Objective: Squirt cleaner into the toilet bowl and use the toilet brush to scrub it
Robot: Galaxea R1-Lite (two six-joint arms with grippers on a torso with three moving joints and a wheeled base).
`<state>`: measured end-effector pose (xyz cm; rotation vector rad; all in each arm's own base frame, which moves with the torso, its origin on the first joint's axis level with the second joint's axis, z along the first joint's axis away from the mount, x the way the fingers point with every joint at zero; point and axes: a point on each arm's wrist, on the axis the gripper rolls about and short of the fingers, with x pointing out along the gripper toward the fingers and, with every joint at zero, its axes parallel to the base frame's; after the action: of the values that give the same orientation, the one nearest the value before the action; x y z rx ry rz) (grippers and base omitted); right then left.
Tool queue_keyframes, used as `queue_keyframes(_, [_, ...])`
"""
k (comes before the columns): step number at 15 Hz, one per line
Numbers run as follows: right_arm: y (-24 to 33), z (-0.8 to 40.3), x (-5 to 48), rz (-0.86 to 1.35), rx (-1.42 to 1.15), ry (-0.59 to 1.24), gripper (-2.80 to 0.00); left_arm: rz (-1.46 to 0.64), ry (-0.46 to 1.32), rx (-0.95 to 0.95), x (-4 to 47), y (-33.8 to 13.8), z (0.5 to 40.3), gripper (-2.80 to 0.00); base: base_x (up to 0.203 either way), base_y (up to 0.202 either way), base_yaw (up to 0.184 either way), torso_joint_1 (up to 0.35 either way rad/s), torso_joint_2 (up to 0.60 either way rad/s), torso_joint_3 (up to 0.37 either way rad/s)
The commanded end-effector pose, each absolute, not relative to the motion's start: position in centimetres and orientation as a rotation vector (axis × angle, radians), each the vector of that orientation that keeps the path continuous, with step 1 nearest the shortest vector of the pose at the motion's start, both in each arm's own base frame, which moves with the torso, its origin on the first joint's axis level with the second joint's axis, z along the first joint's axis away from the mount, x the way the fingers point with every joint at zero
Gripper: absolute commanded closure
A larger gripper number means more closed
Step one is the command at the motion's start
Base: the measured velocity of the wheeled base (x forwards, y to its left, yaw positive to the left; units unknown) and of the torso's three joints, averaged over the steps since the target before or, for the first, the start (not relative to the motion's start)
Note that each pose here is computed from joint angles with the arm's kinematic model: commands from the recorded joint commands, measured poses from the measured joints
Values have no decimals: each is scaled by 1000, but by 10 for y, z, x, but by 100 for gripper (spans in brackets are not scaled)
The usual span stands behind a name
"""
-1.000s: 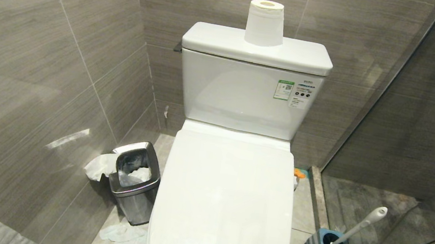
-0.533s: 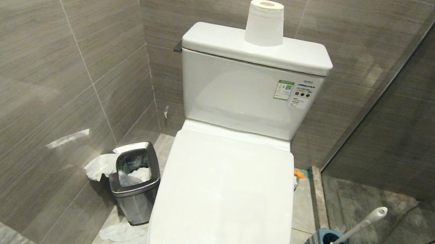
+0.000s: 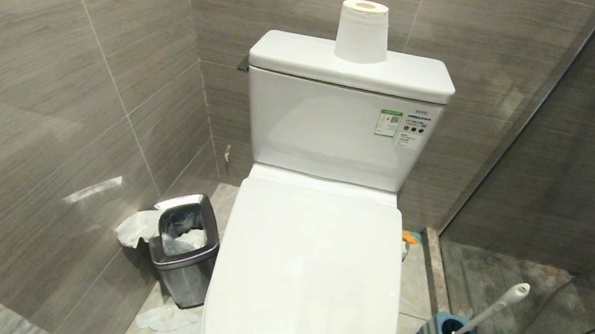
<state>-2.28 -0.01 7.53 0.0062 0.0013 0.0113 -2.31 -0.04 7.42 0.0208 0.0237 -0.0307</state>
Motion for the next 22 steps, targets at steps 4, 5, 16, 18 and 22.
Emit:
queue_keyframes(4, [0,75,-23,12,6,2,0,-31,23,21,-23,0,74,0,0,0,0,0,0,0])
queue_keyframes(5, [0,75,-23,12,6,2,0,-31,24,21,-23,0,74,0,0,0,0,0,0,0])
queue_keyframes(16, [0,75,-23,12,8,2,0,-31,24,21,-23,0,74,0,0,0,0,0,0,0])
queue_keyframes(18, [0,75,-23,12,6,0,0,-31,24,21,-23,0,74,0,0,0,0,0,0,0])
queue_keyframes(22, [0,75,-23,14,6,2,0,-31,24,21,-23,0,74,0,0,0,0,0,0,0])
